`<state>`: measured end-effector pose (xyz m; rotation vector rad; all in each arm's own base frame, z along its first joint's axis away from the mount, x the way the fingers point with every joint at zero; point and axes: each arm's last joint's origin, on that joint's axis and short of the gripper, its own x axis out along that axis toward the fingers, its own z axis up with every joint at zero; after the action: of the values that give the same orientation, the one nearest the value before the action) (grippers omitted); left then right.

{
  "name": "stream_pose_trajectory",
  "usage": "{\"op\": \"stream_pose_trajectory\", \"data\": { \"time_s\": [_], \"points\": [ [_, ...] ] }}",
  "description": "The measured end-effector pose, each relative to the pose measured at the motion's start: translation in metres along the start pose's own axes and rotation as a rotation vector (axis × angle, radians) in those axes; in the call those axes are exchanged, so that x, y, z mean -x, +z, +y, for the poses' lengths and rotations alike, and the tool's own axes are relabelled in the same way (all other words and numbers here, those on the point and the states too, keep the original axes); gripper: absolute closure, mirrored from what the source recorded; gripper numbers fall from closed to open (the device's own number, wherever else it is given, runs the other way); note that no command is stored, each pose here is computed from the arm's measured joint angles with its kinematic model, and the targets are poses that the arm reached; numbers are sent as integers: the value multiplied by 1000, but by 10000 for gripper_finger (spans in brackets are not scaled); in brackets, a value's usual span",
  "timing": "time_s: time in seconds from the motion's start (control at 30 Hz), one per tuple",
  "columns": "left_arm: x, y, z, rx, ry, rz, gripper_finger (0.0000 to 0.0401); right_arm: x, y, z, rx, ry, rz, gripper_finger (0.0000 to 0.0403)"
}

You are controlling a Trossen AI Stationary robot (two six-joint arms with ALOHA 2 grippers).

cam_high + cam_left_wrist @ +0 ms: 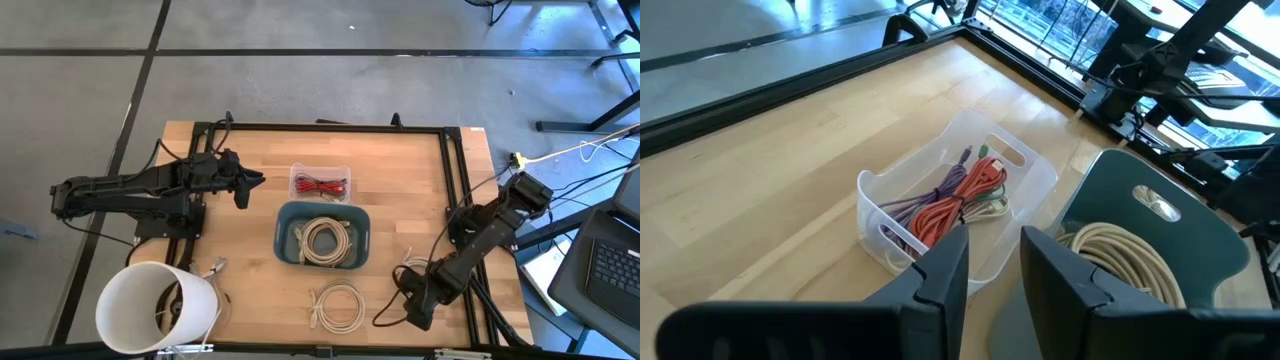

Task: Pick & Place USB Port
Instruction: Put the brown HDMI cable into the blue bin

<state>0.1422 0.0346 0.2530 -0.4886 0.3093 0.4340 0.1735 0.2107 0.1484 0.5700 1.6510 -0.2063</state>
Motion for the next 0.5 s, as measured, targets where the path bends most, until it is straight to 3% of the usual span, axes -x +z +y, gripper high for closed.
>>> {"op": "stream_pose_trajectory", "data": {
  "time_s": [0.3, 0.4, 0.5],
  "points": [
    [0, 0, 0, 3, 2, -1, 315, -21, -4, -19, -22, 18, -6, 210],
    [0, 0, 0, 11, 3, -2, 315, -21, -3, -21, -14, 13, -5, 254],
    [0, 0, 0, 15, 3, -1, 315, -20, 0, -20, -16, 4, 1, 336]
  ]
}}
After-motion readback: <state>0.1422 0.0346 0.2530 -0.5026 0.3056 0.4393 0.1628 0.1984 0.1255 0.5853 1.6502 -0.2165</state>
